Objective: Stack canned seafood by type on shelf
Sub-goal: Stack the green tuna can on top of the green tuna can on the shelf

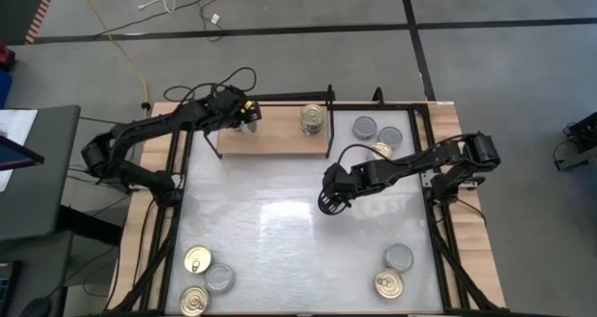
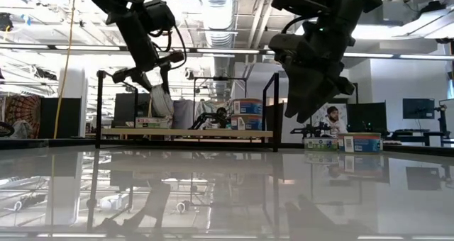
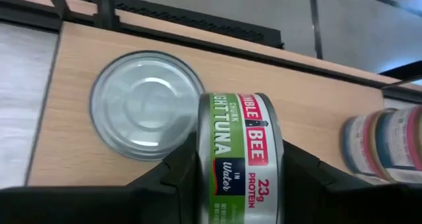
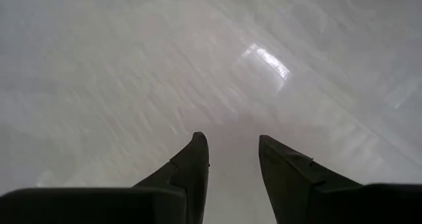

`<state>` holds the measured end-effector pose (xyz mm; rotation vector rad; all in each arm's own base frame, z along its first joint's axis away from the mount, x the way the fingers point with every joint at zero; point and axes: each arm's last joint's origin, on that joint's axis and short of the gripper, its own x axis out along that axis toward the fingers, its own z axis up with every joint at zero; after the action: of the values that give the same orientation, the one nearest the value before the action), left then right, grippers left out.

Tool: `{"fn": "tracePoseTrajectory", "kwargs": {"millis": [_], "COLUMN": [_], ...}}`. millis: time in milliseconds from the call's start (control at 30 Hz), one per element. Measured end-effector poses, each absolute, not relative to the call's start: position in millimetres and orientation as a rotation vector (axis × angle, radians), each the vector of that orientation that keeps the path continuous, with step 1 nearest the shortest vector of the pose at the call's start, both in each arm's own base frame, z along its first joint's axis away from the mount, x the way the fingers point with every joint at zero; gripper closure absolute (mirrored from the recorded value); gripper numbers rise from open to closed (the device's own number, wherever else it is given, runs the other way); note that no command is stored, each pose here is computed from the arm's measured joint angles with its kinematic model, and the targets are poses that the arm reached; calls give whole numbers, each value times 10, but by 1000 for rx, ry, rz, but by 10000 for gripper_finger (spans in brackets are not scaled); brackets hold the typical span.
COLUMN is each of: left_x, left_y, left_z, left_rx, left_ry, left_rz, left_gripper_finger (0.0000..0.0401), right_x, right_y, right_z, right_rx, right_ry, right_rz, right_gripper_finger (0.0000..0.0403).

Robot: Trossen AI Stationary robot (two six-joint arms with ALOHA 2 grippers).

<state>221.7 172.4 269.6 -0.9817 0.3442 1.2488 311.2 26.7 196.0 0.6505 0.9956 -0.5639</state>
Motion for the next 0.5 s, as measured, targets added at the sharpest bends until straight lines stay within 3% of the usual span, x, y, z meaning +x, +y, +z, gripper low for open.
{"fn": "tracePoseTrajectory", "kwargs": {"millis": [500], "left_x": [2377], "left_y": [1605], "left_z": [2915], "left_rx": [-1000], "left_ry": [137], "left_rz": [1101], "left_gripper_finger": [269], "right_x": [3108], "right_y": [269], "right_z": [1972], "right_rx": [651], "right_ry": [993], "right_rz": [-562], "right_gripper_finger": [246]}}
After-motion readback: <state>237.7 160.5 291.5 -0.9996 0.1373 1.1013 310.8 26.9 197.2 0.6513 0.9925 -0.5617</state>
